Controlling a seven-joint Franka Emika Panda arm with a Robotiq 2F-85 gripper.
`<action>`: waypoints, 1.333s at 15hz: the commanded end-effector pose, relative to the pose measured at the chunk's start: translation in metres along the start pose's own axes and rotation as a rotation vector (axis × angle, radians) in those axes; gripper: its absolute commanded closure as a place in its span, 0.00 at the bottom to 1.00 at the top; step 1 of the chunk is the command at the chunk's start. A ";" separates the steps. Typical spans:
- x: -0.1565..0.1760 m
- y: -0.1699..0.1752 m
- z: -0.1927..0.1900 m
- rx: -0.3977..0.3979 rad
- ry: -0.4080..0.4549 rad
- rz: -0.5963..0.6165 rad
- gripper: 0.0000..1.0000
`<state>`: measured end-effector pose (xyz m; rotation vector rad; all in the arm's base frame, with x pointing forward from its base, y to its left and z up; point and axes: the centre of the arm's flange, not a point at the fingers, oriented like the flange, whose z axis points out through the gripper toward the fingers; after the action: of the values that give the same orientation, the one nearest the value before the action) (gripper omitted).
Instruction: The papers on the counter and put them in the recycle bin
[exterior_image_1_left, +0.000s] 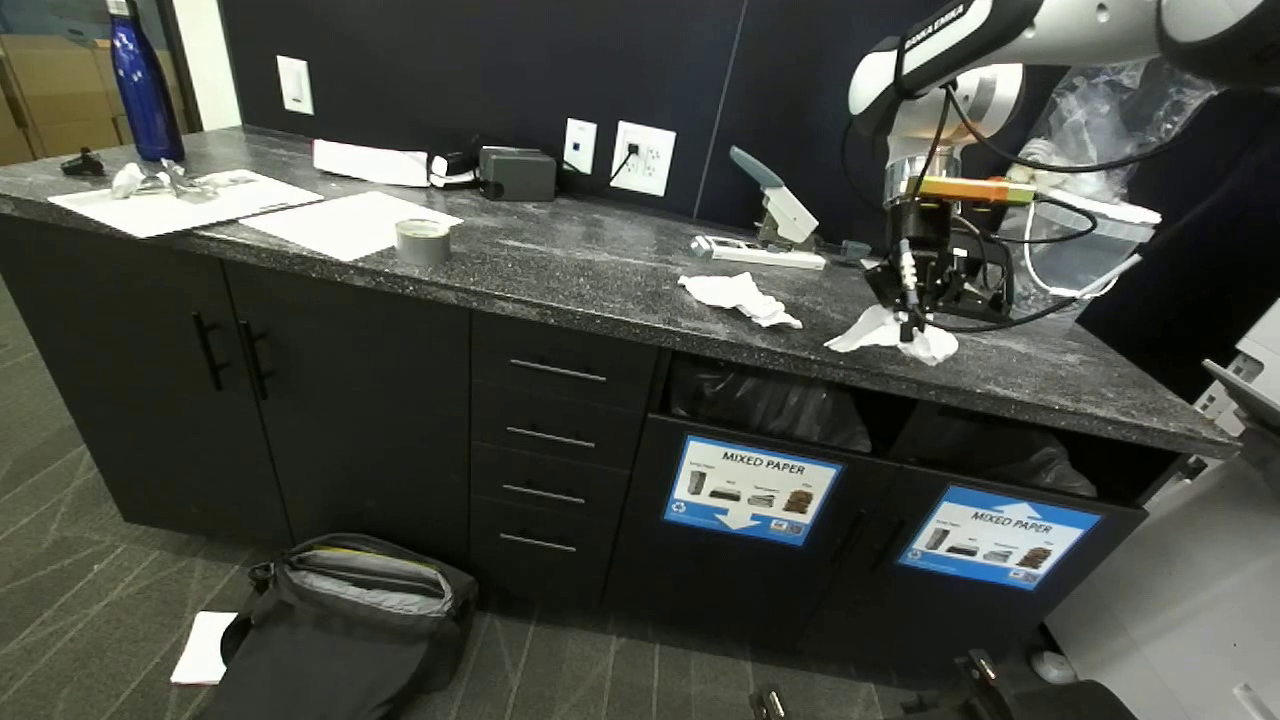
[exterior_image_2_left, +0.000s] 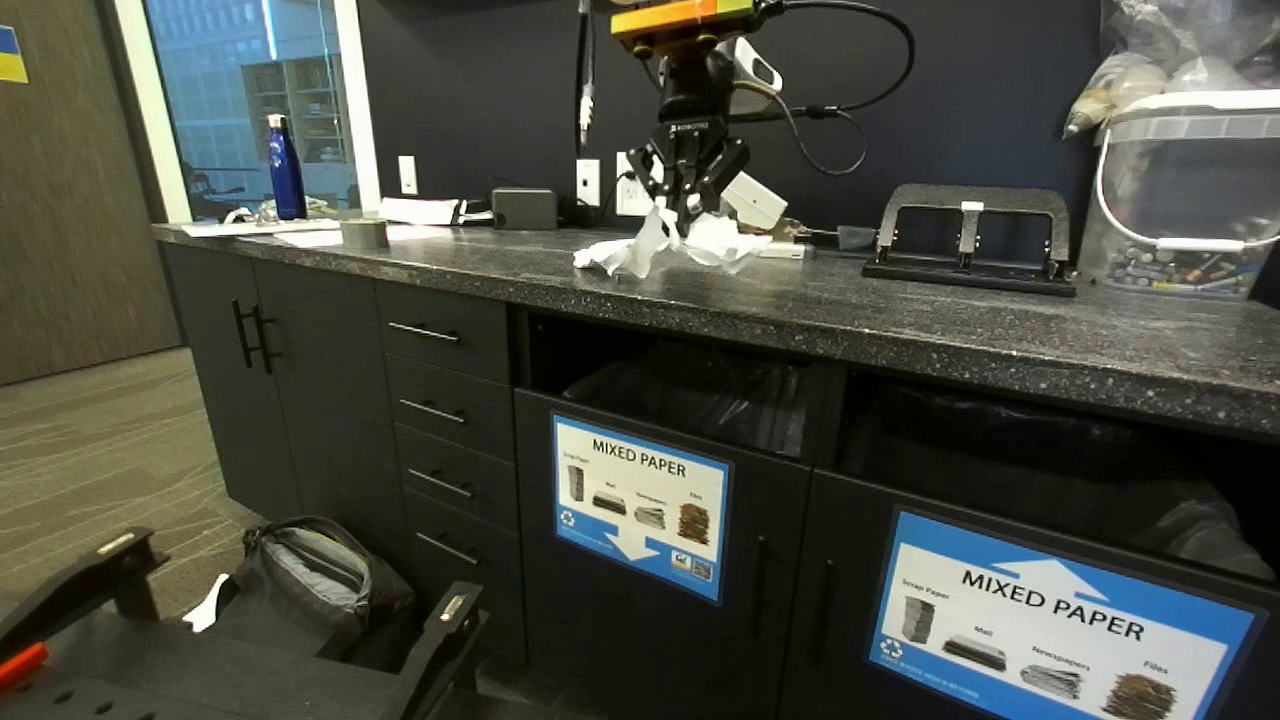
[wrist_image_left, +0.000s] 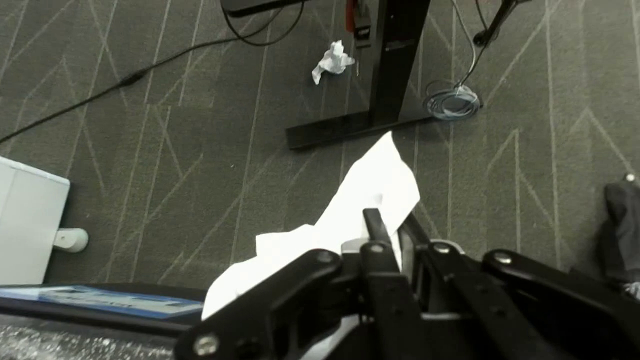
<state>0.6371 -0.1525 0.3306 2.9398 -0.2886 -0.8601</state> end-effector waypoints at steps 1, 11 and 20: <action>-0.069 -0.008 0.050 0.098 -0.038 -0.128 0.89; -0.066 -0.077 0.226 0.158 0.007 -0.174 0.89; -0.033 -0.161 0.272 0.020 0.487 -0.194 0.88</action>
<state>0.5063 -0.0092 0.1267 3.1524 0.0079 -0.3424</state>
